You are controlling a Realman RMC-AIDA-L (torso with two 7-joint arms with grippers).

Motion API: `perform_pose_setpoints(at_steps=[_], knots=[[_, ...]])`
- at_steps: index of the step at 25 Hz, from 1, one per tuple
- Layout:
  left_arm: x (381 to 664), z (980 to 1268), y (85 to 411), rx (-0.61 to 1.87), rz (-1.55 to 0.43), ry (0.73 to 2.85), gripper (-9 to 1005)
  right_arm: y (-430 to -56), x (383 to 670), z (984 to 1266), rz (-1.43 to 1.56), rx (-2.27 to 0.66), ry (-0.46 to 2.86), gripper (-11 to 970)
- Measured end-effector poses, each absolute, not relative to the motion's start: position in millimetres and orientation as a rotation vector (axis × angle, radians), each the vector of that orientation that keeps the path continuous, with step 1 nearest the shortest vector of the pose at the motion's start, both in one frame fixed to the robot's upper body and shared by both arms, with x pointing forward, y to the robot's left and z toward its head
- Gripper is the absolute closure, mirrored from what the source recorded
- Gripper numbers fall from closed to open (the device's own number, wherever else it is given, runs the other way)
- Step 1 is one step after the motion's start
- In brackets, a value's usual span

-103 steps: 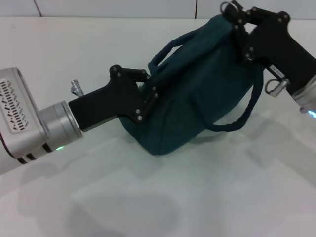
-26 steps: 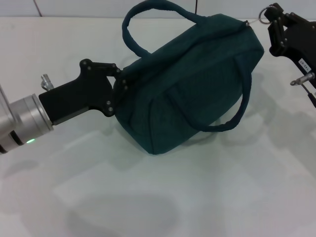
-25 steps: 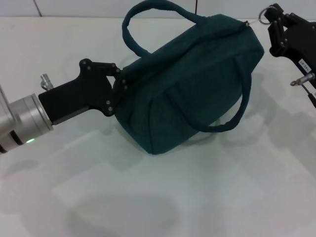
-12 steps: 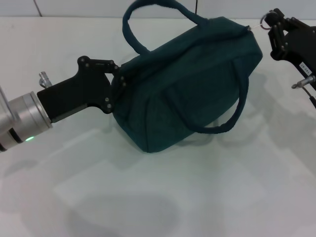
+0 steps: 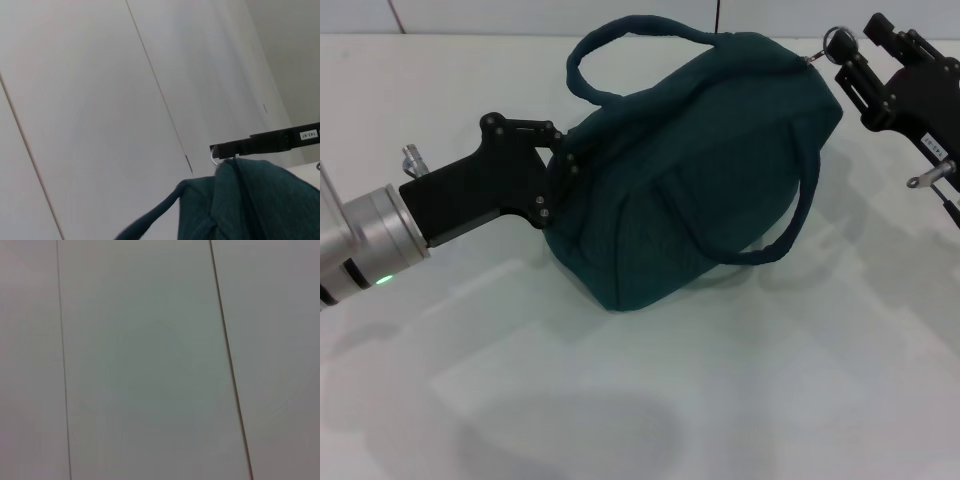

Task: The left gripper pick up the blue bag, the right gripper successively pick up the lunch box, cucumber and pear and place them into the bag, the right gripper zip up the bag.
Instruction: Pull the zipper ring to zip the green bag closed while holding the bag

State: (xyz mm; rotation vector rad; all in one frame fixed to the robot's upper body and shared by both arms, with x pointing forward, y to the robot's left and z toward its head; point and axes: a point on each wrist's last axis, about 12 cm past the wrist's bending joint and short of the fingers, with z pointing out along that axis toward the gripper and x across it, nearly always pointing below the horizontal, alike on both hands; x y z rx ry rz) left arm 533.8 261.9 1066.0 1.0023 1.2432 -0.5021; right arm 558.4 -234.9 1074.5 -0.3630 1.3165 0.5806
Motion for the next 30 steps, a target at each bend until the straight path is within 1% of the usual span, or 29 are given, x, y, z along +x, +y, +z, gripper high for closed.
perform_pose_setpoints(at_steps=[1, 7, 12, 16, 19, 30], knots=[[534, 1066, 262, 1.003, -0.502, 1.243, 951, -236, 558, 1075, 0.588, -0.36, 1.319, 676], [535, 1067, 262, 1.008, -0.5, 1.241, 952, -244, 555, 1067, 0.64, -0.333, 1.38, 439], [537, 1069, 261, 1.018, -0.499, 1.234, 951, -253, 554, 1062, 0.601, -0.347, 1.411, 379], [538, 1069, 261, 1.023, -0.5, 1.232, 951, -267, 558, 1060, 0.536, -0.38, 1.439, 382], [538, 1069, 260, 1.024, -0.501, 1.231, 952, -267, 563, 1060, 0.517, -0.398, 1.466, 383], [538, 1069, 257, 1.034, -0.491, 1.215, 951, -236, 578, 1055, 0.469, -0.544, 1.521, 385]])
